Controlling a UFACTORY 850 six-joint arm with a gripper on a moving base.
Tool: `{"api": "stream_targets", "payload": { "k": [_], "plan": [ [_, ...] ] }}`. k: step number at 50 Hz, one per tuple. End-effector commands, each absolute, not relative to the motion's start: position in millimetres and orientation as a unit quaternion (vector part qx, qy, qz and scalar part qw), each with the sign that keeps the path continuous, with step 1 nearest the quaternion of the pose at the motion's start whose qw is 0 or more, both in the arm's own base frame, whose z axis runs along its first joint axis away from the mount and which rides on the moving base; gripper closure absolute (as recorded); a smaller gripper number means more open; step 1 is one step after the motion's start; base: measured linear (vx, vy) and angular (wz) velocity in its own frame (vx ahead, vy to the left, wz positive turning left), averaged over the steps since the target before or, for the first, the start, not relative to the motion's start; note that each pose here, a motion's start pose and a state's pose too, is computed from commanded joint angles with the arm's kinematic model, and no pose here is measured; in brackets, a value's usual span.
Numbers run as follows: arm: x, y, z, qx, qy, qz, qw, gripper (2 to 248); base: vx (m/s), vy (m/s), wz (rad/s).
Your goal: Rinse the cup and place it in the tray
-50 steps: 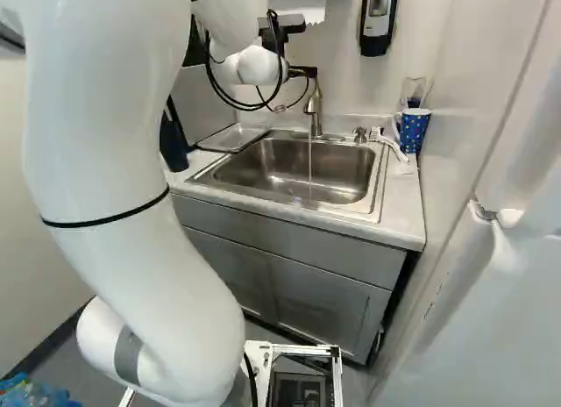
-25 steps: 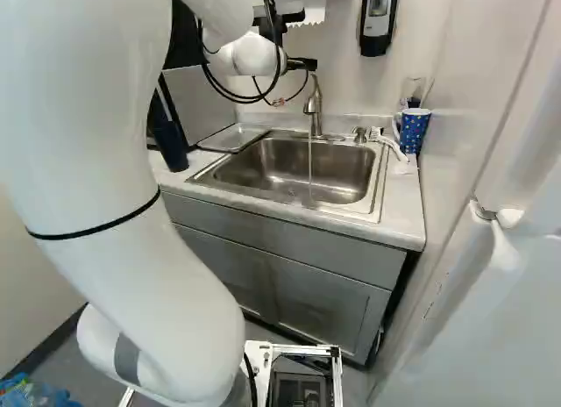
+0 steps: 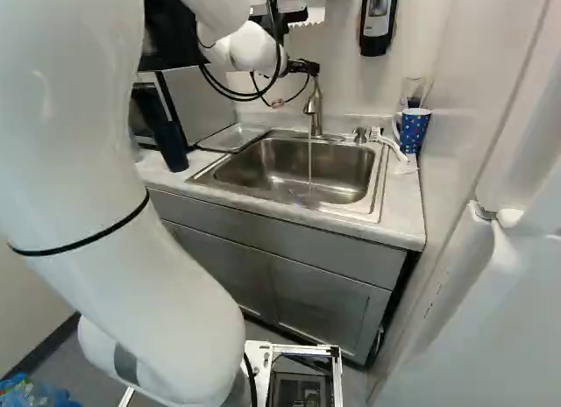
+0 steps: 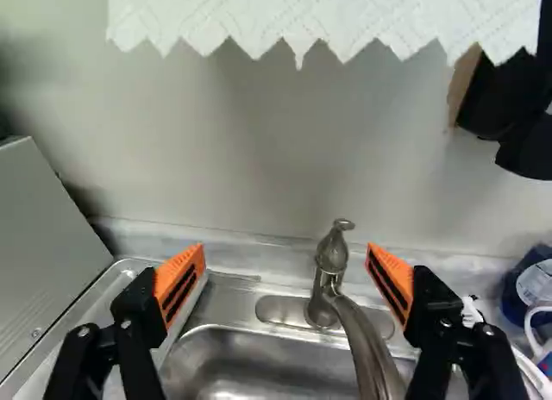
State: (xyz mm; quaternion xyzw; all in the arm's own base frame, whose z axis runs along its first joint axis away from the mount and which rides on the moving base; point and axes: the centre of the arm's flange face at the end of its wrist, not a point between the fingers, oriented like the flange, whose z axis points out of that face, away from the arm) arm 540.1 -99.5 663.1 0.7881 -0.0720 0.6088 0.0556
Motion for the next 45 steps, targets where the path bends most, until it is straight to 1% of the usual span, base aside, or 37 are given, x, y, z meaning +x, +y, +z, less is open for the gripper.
{"api": "stream_targets", "payload": {
  "k": [45],
  "plan": [
    [489, -118, 645, 0.845, -0.100, 0.522, 0.062, 3, 0.000, 0.000, 0.000]
  ]
}}
